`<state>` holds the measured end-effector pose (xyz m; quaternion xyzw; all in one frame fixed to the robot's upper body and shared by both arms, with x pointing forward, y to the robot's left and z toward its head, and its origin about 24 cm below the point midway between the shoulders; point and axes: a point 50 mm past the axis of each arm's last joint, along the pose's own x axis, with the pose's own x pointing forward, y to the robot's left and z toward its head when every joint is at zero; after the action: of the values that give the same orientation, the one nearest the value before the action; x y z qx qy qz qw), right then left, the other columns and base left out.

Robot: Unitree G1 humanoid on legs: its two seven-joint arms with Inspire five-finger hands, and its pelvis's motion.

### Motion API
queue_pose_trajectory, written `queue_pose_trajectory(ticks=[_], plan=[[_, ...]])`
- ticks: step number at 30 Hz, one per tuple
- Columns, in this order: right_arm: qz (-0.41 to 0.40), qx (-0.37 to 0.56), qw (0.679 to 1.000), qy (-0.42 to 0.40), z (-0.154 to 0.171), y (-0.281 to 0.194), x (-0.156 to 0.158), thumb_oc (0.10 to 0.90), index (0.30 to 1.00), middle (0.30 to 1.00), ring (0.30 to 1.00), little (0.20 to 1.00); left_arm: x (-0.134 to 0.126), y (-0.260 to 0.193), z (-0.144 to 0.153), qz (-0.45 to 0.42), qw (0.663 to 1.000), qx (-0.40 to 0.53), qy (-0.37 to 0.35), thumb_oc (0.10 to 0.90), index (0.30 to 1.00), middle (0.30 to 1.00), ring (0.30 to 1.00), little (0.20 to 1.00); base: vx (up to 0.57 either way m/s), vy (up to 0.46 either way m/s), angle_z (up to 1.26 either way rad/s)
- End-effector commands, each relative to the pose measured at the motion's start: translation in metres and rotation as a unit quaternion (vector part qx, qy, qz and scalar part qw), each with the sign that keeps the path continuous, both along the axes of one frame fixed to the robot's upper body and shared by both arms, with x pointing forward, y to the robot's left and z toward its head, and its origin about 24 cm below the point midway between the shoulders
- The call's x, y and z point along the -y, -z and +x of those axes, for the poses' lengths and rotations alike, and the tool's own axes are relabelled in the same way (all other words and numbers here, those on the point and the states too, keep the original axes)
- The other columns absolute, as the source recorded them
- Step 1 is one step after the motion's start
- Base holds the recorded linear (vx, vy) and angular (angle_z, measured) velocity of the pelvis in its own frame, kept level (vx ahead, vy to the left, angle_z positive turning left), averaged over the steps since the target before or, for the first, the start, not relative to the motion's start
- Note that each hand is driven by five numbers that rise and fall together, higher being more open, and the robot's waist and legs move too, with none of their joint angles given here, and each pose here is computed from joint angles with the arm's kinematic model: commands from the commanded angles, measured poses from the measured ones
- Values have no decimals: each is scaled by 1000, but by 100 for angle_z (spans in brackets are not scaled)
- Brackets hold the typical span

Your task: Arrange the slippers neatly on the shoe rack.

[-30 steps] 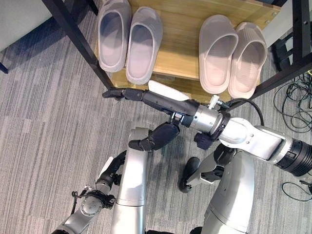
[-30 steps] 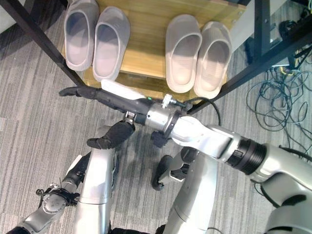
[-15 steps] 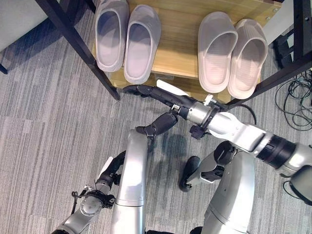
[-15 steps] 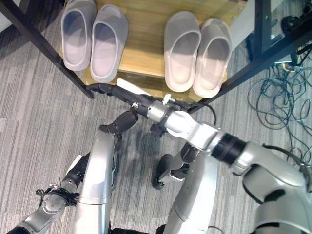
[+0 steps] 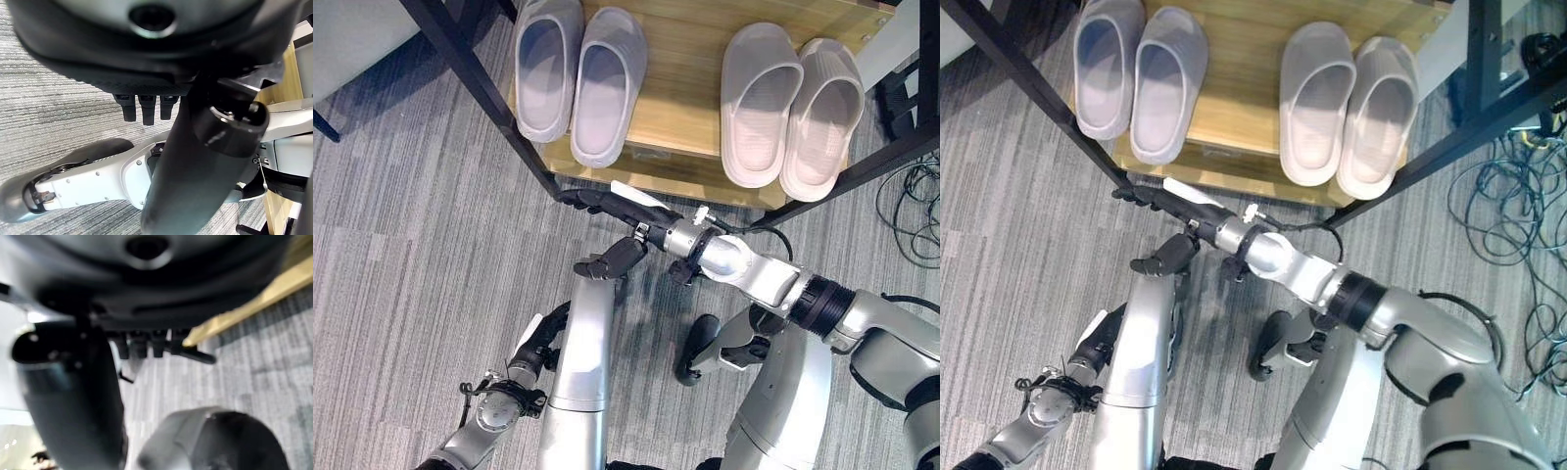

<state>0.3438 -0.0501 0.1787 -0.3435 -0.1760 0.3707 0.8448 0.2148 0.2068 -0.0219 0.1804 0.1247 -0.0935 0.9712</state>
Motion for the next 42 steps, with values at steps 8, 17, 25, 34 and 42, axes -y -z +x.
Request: queue_pose_trajectory(ticks=[8,17,25,34,42], plan=[[85,105,991,20,7,-41,-26,800,900,900,900,900,36,4,-18,-55,997,0,52,800,900,900,900,900,0,0,0],[110,150,979,86,23,-58,-26,800,900,900,900,900,35,9,-21,-52,997,-12,46,800,900,900,900,900,0,0,0],[124,147,977,92,24,-61,-28,800,900,900,900,900,35,10,-23,-54,997,-18,48,800,900,900,900,900,0,0,0],[113,138,982,55,16,-57,-41,800,900,900,900,900,36,9,-22,-53,997,-18,57,800,900,900,900,900,0,0,0],[130,126,983,40,12,-59,-55,800,900,900,900,900,34,10,-22,-51,997,-20,55,800,900,900,900,900,0,0,0]])
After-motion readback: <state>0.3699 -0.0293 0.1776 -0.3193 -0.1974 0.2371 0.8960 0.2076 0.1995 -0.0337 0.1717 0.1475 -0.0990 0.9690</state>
